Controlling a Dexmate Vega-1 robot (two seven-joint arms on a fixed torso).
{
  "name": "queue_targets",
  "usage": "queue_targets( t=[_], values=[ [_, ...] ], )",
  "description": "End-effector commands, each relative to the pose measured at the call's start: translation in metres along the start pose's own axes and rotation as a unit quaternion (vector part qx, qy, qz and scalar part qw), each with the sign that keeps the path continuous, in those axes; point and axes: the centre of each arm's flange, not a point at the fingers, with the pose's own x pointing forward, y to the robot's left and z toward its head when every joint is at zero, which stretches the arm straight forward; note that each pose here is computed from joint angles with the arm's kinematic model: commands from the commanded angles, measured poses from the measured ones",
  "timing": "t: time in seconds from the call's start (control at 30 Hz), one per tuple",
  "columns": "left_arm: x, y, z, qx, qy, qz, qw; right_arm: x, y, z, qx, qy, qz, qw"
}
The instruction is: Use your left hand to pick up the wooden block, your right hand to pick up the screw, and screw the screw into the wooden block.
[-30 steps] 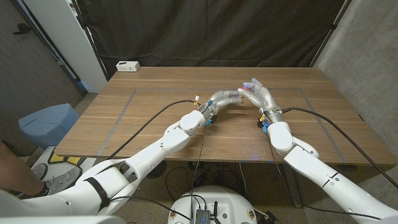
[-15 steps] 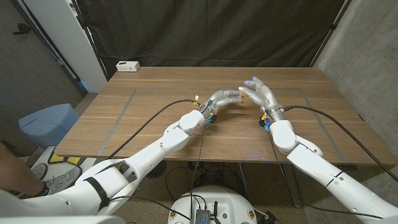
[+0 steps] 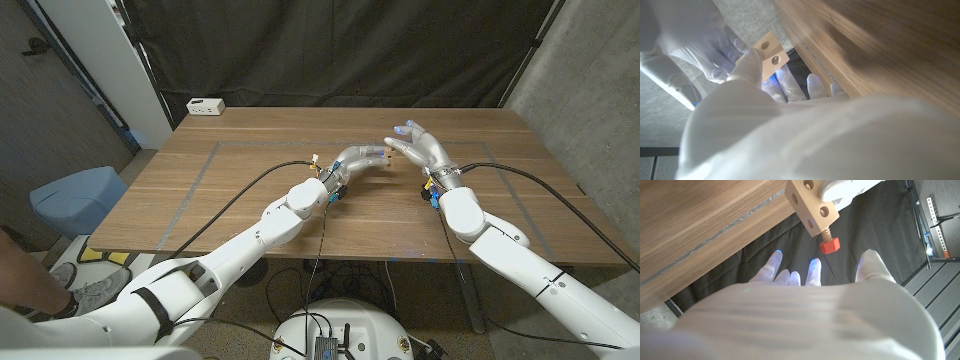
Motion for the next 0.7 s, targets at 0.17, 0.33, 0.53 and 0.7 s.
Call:
queue_targets(
  t=[0.17, 0.33, 0.53, 0.7],
  values=[
    [-0.003, 0.001, -0.001, 0.000, 0.000, 0.001, 1.000, 0.002, -0.018, 0.014, -0.025, -0.007, 0.029, 0.9992],
    [-0.003, 0.002, 0.000, 0.002, 0.000, 0.000, 1.000, 0.005, -0.023, 0.020, -0.039, -0.009, 0.043, 0.9983],
    [-0.002, 0.002, 0.000, 0.003, -0.001, -0.001, 1.000, 0.009, -0.029, 0.027, -0.057, -0.005, 0.061, 0.9965],
    [-0.002, 0.002, 0.000, 0.002, -0.001, 0.000, 1.000, 0.012, -0.033, 0.031, -0.071, 0.001, 0.075, 0.9947]
  ],
)
